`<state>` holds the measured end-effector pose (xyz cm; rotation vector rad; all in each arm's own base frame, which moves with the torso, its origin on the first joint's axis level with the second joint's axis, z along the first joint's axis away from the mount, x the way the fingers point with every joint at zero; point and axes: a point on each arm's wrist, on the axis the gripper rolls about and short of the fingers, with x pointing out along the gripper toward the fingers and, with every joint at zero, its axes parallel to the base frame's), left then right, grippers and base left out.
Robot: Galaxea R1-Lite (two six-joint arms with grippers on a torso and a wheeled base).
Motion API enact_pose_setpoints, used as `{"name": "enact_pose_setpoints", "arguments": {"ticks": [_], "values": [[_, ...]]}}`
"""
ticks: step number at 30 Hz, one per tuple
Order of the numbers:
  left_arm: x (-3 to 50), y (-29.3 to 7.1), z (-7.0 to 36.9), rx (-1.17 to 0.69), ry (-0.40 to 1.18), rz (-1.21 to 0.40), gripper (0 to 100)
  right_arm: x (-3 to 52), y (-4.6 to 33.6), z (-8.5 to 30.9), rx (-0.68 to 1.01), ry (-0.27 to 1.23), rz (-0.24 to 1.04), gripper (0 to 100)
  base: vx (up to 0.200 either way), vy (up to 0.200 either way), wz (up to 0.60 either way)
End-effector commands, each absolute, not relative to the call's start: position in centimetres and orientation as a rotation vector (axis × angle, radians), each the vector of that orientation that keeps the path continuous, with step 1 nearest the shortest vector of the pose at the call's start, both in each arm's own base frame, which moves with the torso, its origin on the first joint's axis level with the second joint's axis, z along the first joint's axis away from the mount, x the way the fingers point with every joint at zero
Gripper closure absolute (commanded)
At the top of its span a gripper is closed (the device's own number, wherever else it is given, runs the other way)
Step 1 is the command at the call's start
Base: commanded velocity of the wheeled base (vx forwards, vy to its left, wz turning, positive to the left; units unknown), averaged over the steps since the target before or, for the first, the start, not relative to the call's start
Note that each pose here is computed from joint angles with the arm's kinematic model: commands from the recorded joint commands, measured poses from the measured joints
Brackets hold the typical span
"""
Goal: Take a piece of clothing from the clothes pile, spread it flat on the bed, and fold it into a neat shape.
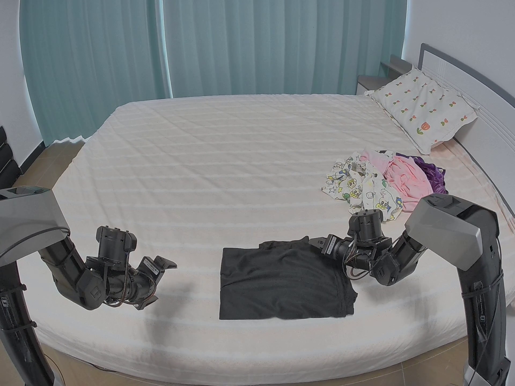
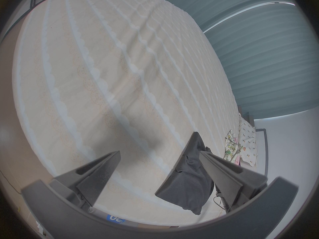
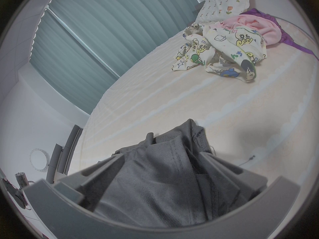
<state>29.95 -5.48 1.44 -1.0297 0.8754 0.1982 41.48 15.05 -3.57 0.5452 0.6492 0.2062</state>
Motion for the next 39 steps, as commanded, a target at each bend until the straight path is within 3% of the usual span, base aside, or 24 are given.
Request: {"name": "enact_pose_setpoints", "arguments": {"ticks": [1, 24, 25, 34, 39], "values": [[30.0, -5.5, 1.4, -1.030, 0.876, 0.199, 0, 42.0, 15.2, -5.0, 0.545, 0.660, 0.199, 100, 0.000, 0.000, 0.00], [30.0, -5.5, 1.2, -1.029, 0.881, 0.203, 0, 44.3, 12.1, -3.4, 0.628, 0.578, 0.126, 100, 0.000, 0.000, 0.00], [30.0, -5.5, 1.2, -1.029, 0.881, 0.203, 0, 44.3, 12.1, -3.4, 0.628, 0.578, 0.126, 0, 0.000, 0.000, 0.00], [30.0, -5.5, 1.2, -1.029, 0.881, 0.203, 0, 43.2, 11.2, -2.2, 0.633, 0.580, 0.119, 0, 0.000, 0.000, 0.00], [30.0, -5.5, 1.2, -1.029, 0.881, 0.203, 0, 39.2, 10.7, -2.0, 0.626, 0.651, 0.130, 0, 0.000, 0.000, 0.00]]}}
